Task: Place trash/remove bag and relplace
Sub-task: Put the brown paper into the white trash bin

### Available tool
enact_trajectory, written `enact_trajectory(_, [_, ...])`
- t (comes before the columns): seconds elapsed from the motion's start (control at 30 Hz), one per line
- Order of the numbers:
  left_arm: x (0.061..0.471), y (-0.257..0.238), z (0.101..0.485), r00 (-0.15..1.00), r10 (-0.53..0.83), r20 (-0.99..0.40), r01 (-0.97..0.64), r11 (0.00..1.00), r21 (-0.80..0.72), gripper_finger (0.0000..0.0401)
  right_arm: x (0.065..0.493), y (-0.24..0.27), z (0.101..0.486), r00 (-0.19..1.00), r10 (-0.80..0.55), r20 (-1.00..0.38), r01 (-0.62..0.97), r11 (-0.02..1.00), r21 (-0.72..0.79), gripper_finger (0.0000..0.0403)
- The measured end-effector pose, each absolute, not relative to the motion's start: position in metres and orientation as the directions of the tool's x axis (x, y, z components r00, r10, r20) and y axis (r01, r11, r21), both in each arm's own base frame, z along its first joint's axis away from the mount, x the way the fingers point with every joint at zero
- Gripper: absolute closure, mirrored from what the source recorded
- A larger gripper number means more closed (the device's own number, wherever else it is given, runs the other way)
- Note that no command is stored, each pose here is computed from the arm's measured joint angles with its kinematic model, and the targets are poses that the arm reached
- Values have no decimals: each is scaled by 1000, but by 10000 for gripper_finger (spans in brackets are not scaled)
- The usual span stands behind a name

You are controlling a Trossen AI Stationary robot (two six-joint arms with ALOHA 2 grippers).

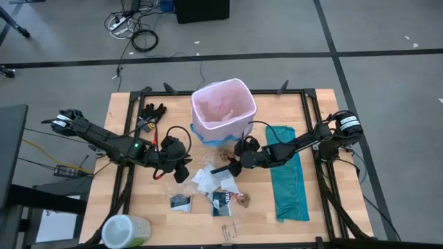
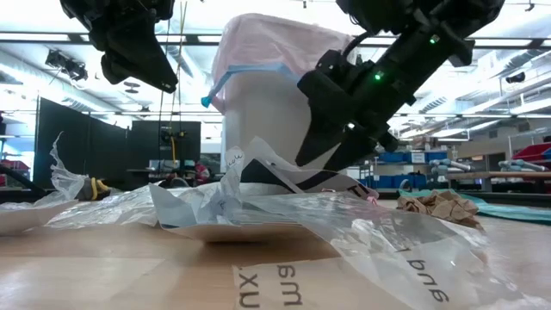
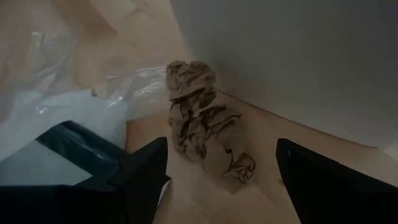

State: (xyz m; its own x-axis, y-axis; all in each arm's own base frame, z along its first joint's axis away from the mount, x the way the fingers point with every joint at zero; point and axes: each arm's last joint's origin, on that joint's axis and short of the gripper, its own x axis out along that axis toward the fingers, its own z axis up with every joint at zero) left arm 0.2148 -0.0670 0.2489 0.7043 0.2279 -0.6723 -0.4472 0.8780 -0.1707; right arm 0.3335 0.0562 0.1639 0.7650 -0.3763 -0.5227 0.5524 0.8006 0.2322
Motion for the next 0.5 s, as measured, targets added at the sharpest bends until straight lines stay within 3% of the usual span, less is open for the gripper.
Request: enact_trajectory(0.5, [215, -66, 250, 710, 255, -656, -468, 868, -169, 305, 345, 44, 140, 760, -353, -546, 540, 810, 228, 115])
